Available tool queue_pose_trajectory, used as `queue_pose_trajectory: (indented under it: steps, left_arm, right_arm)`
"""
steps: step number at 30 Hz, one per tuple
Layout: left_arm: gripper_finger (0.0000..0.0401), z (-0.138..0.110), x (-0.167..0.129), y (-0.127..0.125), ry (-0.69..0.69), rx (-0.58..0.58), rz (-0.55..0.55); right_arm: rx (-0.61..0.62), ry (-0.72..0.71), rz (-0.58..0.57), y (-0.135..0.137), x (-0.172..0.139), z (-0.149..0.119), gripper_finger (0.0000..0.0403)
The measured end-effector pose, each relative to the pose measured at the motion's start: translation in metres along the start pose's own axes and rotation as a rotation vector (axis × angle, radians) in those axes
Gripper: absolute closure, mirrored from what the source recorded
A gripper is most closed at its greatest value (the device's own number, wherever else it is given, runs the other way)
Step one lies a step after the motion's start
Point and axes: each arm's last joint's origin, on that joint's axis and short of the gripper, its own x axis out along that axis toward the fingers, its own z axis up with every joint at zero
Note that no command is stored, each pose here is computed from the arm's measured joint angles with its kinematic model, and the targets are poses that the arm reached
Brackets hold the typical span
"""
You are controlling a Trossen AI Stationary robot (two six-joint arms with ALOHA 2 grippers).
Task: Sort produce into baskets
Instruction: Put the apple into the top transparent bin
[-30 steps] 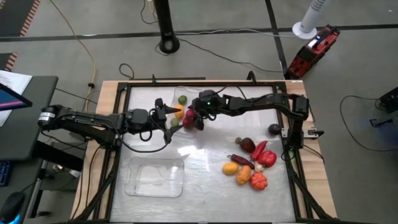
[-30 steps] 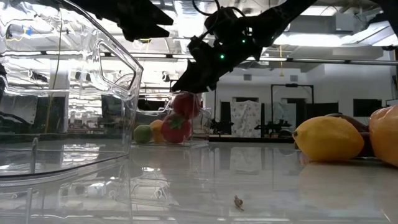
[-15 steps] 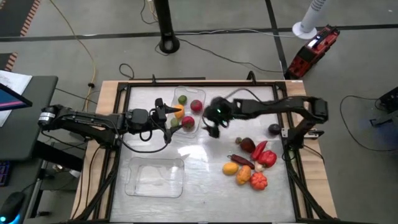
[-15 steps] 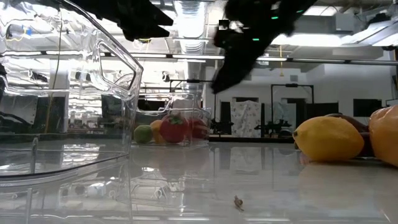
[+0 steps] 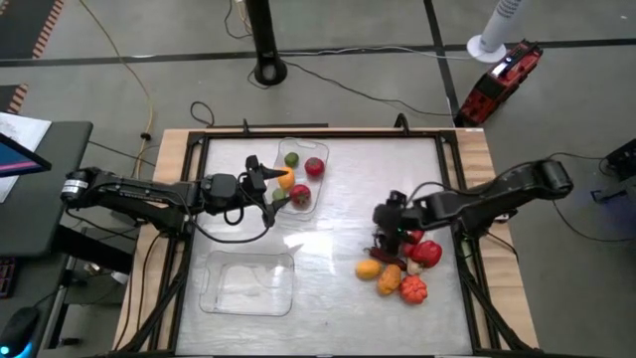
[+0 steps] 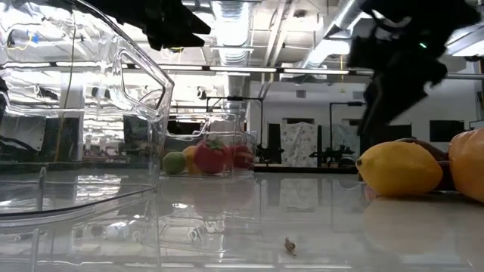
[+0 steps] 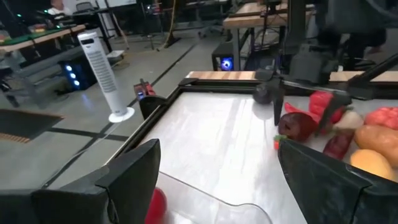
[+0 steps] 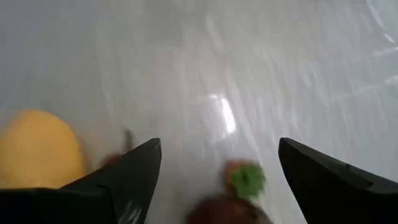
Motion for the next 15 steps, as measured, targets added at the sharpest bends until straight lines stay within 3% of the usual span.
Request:
queue_pose_trajectory:
  steps: [10, 15]
  left_arm:
    - [0.0088, 0.001, 0.0, 0.001, -0.012, 0.05, 0.024]
    - [0.0088, 0.003, 0.0, 0.001, -0.026, 0.064, 0.04]
  right_arm:
    - [0.126, -0.058, -0.08, -0.007, 0.006, -0.056, 0.0053]
    - [0.15, -0.047, -0.064, -0.006, 0.015, -0.072, 0.0056]
